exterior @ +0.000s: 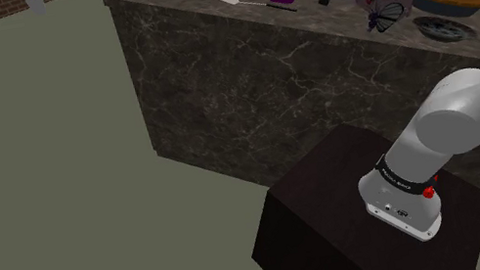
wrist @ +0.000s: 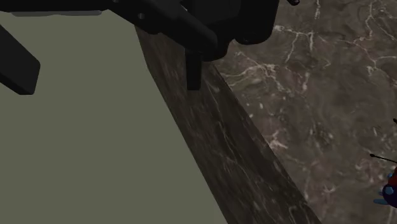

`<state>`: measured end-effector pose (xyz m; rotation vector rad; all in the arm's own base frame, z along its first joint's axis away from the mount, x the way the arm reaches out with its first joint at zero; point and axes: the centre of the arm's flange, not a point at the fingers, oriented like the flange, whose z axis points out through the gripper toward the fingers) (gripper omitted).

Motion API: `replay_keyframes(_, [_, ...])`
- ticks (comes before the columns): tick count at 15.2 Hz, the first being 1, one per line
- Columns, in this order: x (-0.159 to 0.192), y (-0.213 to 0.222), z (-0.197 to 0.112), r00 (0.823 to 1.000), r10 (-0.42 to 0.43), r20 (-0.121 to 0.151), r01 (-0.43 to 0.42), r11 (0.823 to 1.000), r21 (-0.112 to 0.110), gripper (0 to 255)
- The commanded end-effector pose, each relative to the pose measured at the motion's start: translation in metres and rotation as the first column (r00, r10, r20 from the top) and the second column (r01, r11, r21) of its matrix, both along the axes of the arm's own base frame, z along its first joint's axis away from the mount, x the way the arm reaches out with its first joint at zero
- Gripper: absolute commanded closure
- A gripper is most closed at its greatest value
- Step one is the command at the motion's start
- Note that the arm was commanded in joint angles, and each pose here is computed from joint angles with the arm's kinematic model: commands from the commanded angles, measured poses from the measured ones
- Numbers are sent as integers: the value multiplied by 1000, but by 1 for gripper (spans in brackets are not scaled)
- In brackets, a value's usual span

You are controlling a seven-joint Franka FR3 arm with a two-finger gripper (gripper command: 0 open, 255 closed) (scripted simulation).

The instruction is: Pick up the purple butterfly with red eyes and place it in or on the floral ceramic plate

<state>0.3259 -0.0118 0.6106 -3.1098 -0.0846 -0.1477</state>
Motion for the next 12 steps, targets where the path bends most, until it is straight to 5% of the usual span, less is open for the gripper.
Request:
replay_keyframes(1, [0,0,0,1000,0,0,0,1000,0,0])
replay_keyframes(6, [-27,-63,-9,972,236,-4,-236,972,10,0])
replay_keyframes(9, [-35,-103,-14,928,372,-5,-372,928,16,0])
replay_keyframes(12, [-38,-144,-19,865,501,-6,-501,865,23,0])
